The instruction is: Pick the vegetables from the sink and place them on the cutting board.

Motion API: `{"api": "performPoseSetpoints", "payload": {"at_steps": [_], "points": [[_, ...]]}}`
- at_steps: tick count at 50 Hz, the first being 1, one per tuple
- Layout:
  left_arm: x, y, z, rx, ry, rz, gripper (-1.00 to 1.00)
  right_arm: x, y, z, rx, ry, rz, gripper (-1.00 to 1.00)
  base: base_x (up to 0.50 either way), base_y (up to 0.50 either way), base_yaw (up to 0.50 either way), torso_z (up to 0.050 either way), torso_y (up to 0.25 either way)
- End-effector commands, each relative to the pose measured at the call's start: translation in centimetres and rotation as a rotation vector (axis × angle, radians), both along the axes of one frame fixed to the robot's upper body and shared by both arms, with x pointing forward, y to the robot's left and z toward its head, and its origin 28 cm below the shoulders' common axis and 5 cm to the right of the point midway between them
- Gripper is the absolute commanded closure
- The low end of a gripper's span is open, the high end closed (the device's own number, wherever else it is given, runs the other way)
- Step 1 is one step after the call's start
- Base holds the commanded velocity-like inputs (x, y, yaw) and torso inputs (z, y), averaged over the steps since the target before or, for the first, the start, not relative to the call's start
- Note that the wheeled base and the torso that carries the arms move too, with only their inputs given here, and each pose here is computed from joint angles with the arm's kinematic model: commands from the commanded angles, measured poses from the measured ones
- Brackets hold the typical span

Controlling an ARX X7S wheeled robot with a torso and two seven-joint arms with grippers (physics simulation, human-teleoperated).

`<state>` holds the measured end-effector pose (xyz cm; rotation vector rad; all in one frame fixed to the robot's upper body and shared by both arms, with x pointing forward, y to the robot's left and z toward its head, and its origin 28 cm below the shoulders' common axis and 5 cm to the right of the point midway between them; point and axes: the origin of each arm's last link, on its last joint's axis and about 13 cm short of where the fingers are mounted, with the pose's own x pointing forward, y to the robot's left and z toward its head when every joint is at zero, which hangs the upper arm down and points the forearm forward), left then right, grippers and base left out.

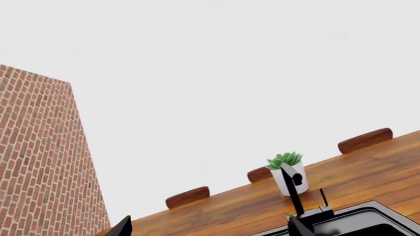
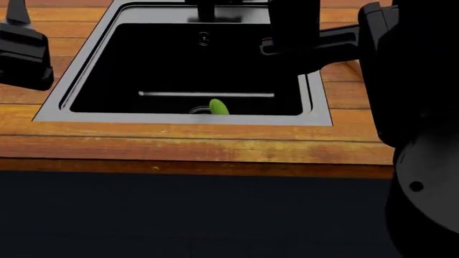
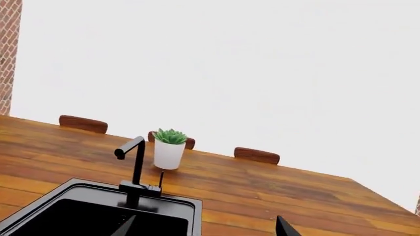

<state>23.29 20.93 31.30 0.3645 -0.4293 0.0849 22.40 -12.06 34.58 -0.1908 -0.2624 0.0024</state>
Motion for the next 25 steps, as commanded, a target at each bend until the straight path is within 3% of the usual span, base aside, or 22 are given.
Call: {"api": "performPoseSetpoints", "payload": {"at_steps": [1, 4, 5, 6, 11, 25], "points": [[0.0, 0.0, 0.5, -0.021, -0.014, -0.005, -1.0, -0.6, -0.3, 0.4, -0.048, -0.023, -0.024, -1.0, 0.0, 0.0, 0.0, 0.0, 0.0], [-0.2, 0.0, 0.8, -0.012, -0.011, -0.01, -1.0, -0.7, -0.4, 0.3, -0.054, -0.038, -0.019, -1.0, 0.0, 0.0, 0.0, 0.0, 0.0], [-0.3, 0.0, 1.8, 0.039, -0.066, -0.014, -1.0, -0.7, -0.8, 0.5, -0.072, -0.075, -0.058, -1.0, 0.2, 0.0, 0.0, 0.0, 0.0], [-0.2, 0.0, 1.8, 0.001, -0.075, -0.01, -1.0, -0.5, -1.1, -0.1, -0.031, -0.039, -0.046, -1.0, 0.5, 0.0, 0.0, 0.0, 0.0], [-0.5, 0.2, 2.0, -0.023, -0.066, 0.017, -1.0, -0.8, -1.0, -0.4, -0.073, -0.036, -0.035, -1.0, 0.5, 0.0, 0.0, 0.0, 0.0], [0.2, 0.4, 1.6, -0.026, -0.059, 0.018, -1.0, -0.9, -0.9, 0.2, -0.055, -0.033, -0.05, -1.0, 0.5, 0.0, 0.0, 0.0, 0.0]]}}
